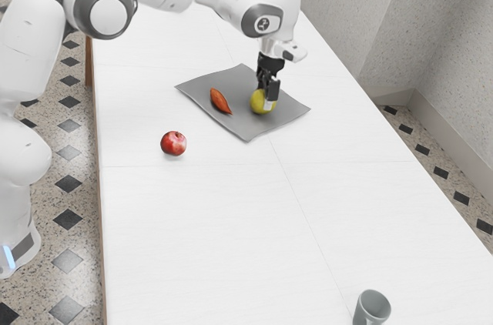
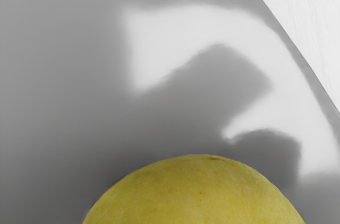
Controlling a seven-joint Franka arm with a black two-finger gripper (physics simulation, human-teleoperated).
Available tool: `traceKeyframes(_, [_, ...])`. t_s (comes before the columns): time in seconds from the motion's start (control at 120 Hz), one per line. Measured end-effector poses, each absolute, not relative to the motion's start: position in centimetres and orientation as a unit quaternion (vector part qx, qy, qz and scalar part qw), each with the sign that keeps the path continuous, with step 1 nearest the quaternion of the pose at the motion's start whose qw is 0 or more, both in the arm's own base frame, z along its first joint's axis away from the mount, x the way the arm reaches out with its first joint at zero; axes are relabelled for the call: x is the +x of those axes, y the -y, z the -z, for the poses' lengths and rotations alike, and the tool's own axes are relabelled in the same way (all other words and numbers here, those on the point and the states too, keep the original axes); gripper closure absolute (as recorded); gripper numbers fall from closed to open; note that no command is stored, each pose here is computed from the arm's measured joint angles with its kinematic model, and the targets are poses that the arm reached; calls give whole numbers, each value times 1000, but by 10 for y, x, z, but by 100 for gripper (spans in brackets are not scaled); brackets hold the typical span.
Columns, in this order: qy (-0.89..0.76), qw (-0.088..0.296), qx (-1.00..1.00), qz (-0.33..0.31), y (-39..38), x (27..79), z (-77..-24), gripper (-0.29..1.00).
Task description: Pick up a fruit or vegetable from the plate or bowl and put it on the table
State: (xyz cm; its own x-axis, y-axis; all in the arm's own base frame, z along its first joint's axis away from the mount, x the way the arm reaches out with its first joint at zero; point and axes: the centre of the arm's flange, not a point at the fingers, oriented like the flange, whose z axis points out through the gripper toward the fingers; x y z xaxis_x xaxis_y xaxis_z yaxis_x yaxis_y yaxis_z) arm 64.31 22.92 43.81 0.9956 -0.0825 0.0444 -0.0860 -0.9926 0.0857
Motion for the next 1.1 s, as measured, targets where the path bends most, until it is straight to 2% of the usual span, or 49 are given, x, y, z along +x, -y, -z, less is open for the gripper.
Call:
traceKeyframes(0.267, [39, 48, 998, -26, -232, 644, -427, 3])
traceKeyframes(0.333, [37, 50, 998, -27, -233, 643, -425, 9])
traceKeyframes(0.425, [40, 45, 998, -31, -230, 644, -432, 27])
traceKeyframes(0.5, [49, 35, 998, -37, -216, 644, -452, 32])
traceKeyframes(0.583, [86, 18, 995, -43, -167, 649, -487, 32])
traceKeyframes(0.692, [180, -4, 982, -53, -49, 656, -536, 31])
traceKeyframes(0.783, [235, -23, 970, -55, 29, 648, -557, 31])
traceKeyframes(0.867, [250, -30, 967, -36, 58, 644, -544, 30])
traceKeyframes(1.1, [225, -23, 974, -2, 71, 646, -495, 30])
